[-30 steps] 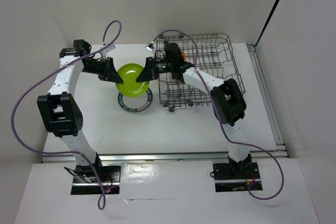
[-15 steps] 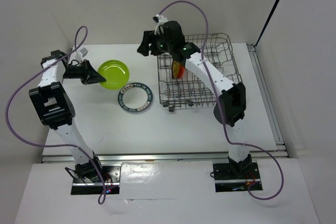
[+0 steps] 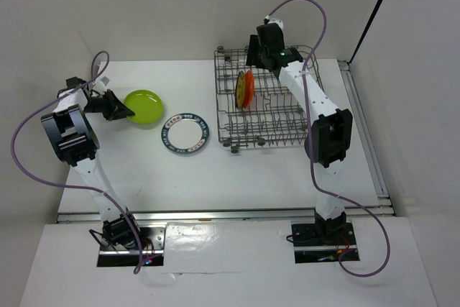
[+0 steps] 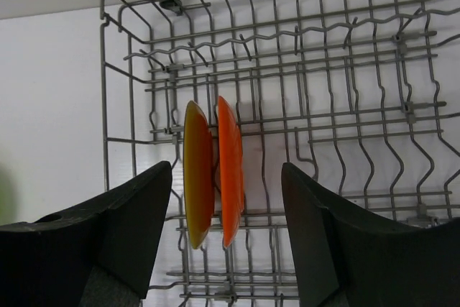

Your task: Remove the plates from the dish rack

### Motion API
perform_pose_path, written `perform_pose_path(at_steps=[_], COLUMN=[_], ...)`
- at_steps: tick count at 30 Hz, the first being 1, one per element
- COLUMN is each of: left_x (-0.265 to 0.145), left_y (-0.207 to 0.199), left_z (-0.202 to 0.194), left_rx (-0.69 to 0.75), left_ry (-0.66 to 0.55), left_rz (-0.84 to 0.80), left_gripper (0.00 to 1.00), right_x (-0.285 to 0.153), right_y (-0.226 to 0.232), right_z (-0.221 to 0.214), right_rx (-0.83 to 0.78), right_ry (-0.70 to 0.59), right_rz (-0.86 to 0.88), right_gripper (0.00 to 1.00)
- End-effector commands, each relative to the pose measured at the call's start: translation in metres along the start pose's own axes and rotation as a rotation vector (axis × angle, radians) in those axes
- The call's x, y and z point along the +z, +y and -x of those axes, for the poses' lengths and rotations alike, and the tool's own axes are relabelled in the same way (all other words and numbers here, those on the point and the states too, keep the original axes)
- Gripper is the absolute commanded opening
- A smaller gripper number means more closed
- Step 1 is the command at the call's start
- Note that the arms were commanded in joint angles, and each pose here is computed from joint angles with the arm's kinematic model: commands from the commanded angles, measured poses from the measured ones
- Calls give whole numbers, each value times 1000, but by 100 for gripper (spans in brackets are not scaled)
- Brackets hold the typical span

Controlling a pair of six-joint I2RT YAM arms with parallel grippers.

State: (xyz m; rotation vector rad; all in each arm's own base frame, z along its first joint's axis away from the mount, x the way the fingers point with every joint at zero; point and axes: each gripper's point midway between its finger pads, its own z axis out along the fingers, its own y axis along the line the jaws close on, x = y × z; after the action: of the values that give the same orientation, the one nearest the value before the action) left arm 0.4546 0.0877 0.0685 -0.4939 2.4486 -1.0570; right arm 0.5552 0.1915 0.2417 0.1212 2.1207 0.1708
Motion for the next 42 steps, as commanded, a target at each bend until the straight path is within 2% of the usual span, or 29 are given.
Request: perform_pose_path(at_steps=[1,9,14,17,24,26,29,30,34,37,42], left_x=[15,42,41,35,13,2,-11,-15,-35,-51,-69], left_y=[17,54,60,57,45,37,31,29,14,-3,-37], left_z=[6,-17,-26,-26,-24,-18,-16,-17,-7,0,7], left_rx=[-23,-128,-164,-159,-133,-89,-52,-50,5,56,135], left_ry=[-32,49,73,68,62,42,32,30,-9,-42,-88], left_rz=[26,57,97,117,182,204,242,252,286,294,286], left_gripper=[0,0,35,42,69,75,78,78,78,78,79], right_x=[8,27,40,49,66,71,78,79,69,56,14], right_y=[-1,-9,-14,-12,-17,-15,-17,-17,-12,-14,-13], right_z=[-22,-53,-75,-81,-100,-106,-115,-115,-95,-70,-3], right_rx=[1,8,5,1,-11,-11,-16,-16,-2,-22,-37], right_ry=[51,123,161,178,204,213,228,228,186,116,-50], right_rz=[-50,-97,-113,-111,-138,-130,-136,-137,-119,-154,-205], right_gripper=[69,58,54,54,54,50,37,25,0,0,0])
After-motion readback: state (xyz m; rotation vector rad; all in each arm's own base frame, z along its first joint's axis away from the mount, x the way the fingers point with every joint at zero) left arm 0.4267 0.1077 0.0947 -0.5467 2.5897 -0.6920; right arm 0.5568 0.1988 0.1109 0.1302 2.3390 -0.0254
